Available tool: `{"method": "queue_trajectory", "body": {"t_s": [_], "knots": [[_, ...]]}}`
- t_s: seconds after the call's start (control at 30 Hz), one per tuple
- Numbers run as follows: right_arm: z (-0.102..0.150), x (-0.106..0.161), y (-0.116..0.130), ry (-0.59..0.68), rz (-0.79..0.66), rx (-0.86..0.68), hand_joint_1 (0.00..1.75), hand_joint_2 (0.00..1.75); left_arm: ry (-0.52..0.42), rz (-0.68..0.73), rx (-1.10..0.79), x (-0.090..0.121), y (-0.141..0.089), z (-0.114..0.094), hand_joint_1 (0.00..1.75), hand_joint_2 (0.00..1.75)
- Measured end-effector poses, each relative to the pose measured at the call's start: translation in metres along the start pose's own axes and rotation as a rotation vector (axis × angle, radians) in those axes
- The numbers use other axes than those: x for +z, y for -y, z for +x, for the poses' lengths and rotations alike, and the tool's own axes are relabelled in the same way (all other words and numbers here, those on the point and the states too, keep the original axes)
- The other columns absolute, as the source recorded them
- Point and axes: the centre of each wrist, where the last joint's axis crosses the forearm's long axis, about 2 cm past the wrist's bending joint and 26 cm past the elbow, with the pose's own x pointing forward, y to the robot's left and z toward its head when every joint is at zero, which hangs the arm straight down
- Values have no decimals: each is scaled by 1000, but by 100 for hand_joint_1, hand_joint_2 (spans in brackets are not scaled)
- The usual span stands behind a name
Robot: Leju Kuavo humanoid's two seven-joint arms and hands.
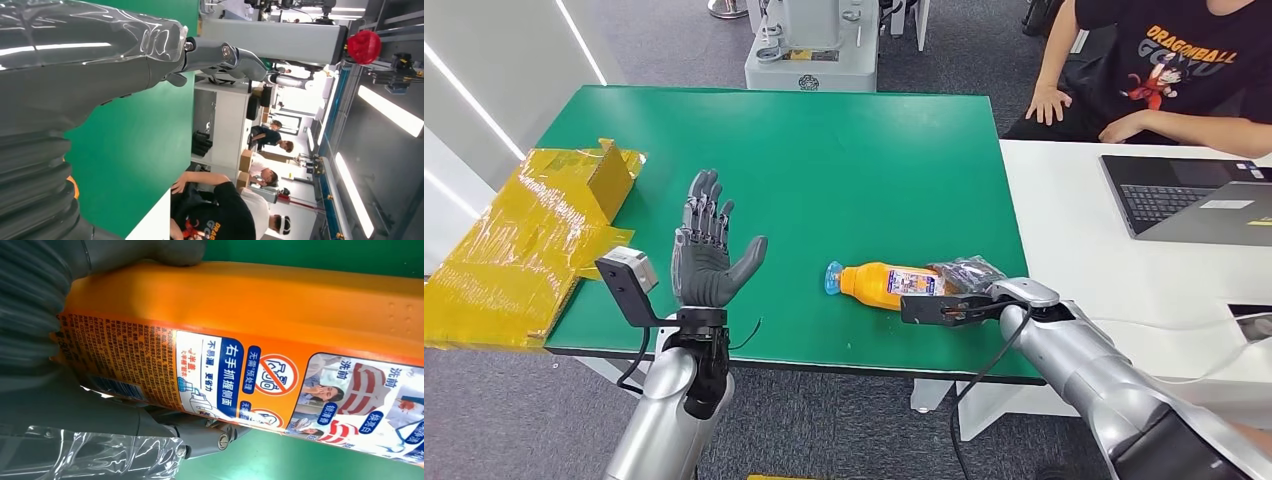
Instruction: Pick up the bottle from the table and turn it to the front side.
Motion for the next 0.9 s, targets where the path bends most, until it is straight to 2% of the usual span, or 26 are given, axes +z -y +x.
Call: {"method": "queue_trajectory", "body": {"t_s": [0.23,0.43,0.6,0.8,0.9], "knots": [[0,0,-2,2,-37,5,175,175,-8,0,-6,1,-1,-2,0,175],[6,-3,-13,12,-192,30,175,175,-13,5,-24,4,-3,-4,0,175],[17,-6,-13,52,-387,54,175,175,-16,7,-36,7,-4,-4,0,175],[43,-13,-9,183,-677,44,175,175,-14,9,-47,8,-3,-4,0,175],[56,-14,-9,232,-775,18,175,175,-14,8,-48,9,-3,-4,0,175]]}}
